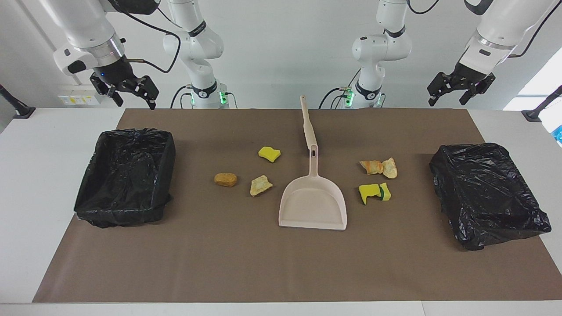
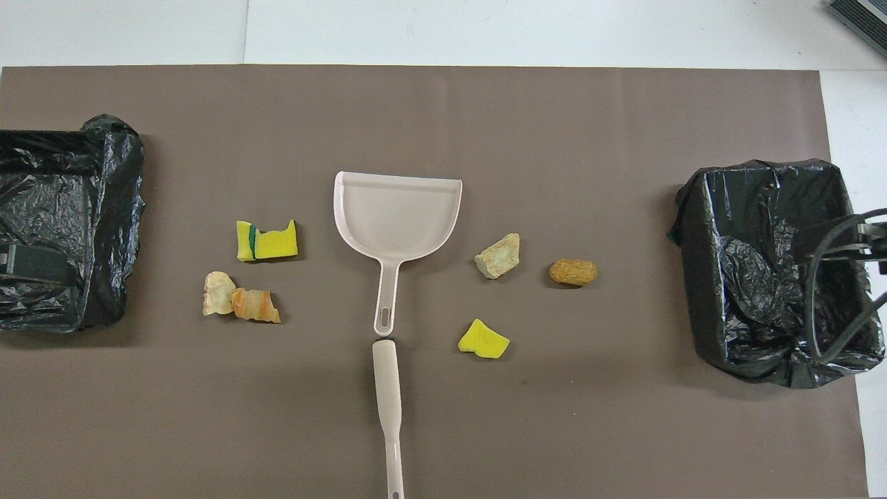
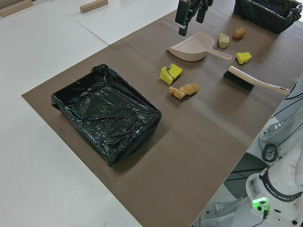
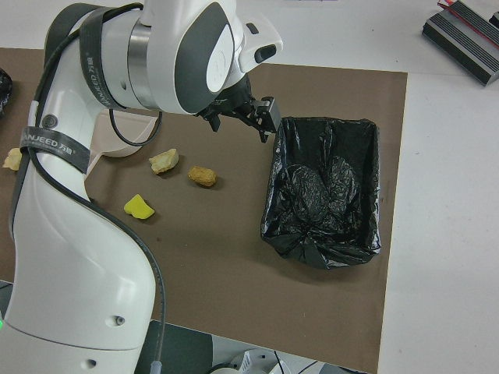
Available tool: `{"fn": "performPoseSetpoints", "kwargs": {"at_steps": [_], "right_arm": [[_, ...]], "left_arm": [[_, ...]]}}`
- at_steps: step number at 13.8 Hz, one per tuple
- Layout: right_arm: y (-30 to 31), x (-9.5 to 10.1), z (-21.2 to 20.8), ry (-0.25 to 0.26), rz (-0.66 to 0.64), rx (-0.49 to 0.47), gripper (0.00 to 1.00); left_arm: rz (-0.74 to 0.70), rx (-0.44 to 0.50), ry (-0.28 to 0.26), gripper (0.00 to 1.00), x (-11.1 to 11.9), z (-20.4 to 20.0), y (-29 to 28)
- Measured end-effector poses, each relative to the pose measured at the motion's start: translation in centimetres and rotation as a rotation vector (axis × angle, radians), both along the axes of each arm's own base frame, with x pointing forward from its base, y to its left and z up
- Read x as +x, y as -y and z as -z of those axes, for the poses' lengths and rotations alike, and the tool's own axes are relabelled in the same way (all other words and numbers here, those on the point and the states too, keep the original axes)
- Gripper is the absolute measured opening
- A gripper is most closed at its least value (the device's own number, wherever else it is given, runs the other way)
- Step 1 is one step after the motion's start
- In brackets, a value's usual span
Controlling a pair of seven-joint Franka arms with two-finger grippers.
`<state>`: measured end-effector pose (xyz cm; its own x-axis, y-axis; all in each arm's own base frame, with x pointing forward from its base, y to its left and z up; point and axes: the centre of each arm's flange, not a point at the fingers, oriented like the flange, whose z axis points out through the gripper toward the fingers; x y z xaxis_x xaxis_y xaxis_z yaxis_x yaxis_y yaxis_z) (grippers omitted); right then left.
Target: Sweep and dump trash in bin
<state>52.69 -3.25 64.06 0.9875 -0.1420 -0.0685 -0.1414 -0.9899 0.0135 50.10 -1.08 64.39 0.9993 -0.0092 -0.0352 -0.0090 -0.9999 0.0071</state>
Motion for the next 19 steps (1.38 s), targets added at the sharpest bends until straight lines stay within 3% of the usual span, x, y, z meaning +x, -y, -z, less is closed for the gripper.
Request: {"fn": "performPoseSetpoints", "kwargs": {"at_steps": [19], "right_arm": [[-0.68,0.02,-0.03,0.001,-0.013,0.0,1.0]], "left_arm": [[0.0,0.0,0.0,1.0,0.0,0.0,0.0]]}}
